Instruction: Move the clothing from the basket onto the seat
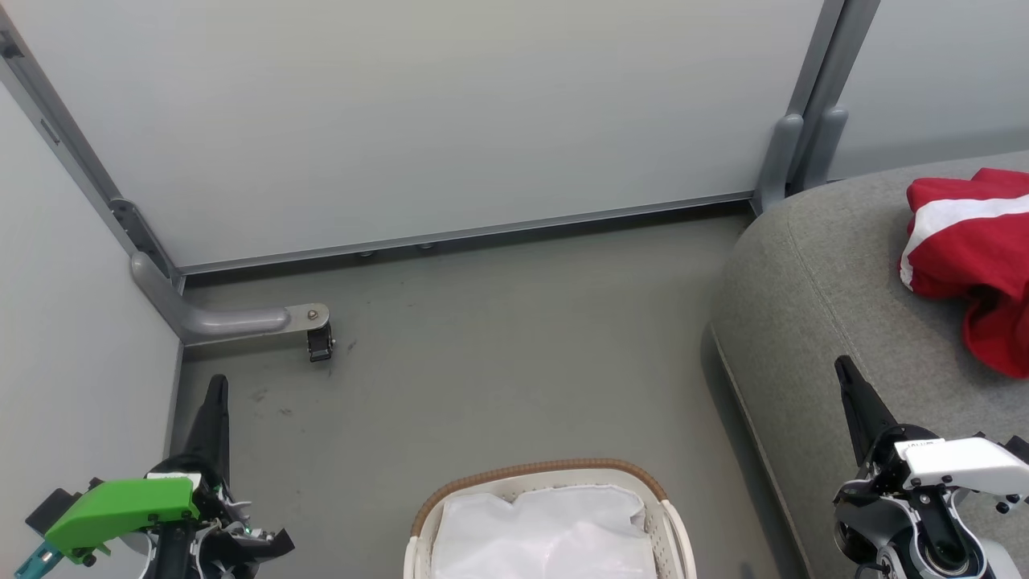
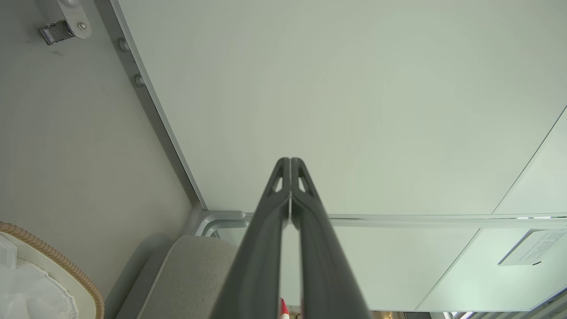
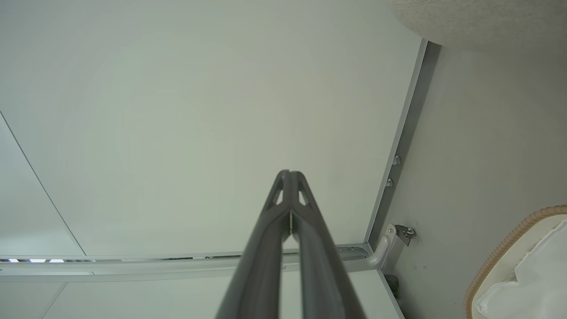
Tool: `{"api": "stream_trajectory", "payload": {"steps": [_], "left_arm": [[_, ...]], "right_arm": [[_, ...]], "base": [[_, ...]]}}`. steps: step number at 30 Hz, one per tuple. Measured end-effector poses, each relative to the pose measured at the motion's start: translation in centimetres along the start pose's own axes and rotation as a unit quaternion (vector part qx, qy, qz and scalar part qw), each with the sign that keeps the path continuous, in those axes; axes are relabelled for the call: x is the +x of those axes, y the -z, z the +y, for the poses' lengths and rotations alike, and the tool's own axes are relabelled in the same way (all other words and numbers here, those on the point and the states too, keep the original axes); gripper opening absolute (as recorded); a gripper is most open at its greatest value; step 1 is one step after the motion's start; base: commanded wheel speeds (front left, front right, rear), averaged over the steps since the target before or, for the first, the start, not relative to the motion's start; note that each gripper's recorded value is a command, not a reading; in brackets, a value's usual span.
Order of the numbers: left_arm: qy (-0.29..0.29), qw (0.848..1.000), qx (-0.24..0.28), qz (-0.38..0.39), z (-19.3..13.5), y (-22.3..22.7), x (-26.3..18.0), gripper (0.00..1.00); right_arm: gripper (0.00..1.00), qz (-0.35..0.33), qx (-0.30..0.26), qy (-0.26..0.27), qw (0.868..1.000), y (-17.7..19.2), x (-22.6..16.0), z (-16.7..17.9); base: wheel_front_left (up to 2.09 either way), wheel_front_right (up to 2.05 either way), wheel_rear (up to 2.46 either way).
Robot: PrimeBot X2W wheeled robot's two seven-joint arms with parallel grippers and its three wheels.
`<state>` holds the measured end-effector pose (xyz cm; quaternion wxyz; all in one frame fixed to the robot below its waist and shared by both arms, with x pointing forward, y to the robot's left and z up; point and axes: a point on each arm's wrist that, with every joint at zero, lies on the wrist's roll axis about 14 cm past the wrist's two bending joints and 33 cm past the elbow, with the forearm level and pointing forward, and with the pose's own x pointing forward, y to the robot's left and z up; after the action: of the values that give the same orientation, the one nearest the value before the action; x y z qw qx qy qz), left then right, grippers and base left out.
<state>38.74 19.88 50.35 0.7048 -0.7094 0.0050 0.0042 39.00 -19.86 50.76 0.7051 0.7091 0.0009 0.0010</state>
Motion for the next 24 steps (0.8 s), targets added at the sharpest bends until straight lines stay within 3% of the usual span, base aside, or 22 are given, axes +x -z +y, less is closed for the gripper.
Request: {"api": "stream_trajectory", "payload": {"steps": [24], "left_arm": [[0.000,1.000,0.000,0.000,0.00,0.00,0.00,0.00]], "right_arm": [[0.00,0.000,0.000,0.000,1.000,0.00,0.00,0.01]], "base": [[0.00,0.00,0.00]]}}
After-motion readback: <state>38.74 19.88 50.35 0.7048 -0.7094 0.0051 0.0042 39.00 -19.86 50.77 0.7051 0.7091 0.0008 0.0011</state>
